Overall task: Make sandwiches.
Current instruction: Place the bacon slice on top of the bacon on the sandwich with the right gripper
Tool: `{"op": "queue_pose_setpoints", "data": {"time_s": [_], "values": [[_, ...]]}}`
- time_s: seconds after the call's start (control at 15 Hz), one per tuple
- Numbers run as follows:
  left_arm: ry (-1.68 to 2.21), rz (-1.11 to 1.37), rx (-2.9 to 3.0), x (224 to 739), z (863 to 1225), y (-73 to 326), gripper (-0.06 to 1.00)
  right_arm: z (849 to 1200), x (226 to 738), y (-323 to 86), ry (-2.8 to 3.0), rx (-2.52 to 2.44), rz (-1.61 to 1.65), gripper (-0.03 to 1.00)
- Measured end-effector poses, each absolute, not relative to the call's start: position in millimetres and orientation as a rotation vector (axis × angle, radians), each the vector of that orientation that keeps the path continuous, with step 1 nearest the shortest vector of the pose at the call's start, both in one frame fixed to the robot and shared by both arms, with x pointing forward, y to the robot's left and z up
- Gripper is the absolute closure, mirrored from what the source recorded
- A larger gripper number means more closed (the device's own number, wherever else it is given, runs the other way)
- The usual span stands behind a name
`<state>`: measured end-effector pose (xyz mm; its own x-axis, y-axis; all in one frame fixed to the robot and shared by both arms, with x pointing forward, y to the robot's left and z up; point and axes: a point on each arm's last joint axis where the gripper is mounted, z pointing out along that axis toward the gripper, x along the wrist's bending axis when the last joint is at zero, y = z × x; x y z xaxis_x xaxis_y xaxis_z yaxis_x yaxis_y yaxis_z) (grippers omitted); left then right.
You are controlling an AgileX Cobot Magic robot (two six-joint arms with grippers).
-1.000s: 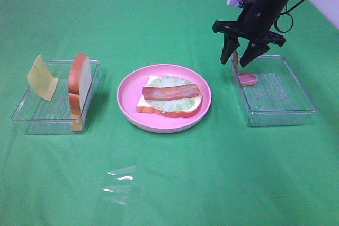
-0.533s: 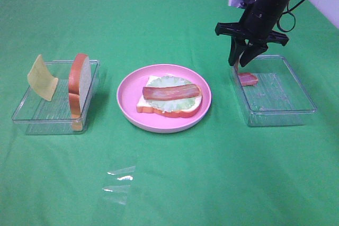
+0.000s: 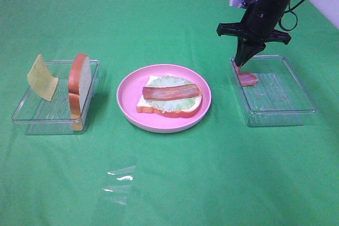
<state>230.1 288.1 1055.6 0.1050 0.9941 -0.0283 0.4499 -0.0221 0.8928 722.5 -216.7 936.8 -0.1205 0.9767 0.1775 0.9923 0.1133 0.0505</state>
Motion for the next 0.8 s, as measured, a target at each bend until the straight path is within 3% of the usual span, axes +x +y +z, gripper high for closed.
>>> {"op": "queue_pose_setpoints", "data": {"time_s": [0.53, 0.8], "values": [[1.456, 0.866, 1.590, 230.1, 1055.6, 288.1, -0.03, 1028.7, 705.8, -218.4, -2.335, -2.068, -0.470, 0.95], [1.456, 0.866, 1.590, 230.1, 1055.6, 288.1, -0.03, 1078.4, 688.1, -202.8, -2.317, -1.873, -0.780, 0.95]]}}
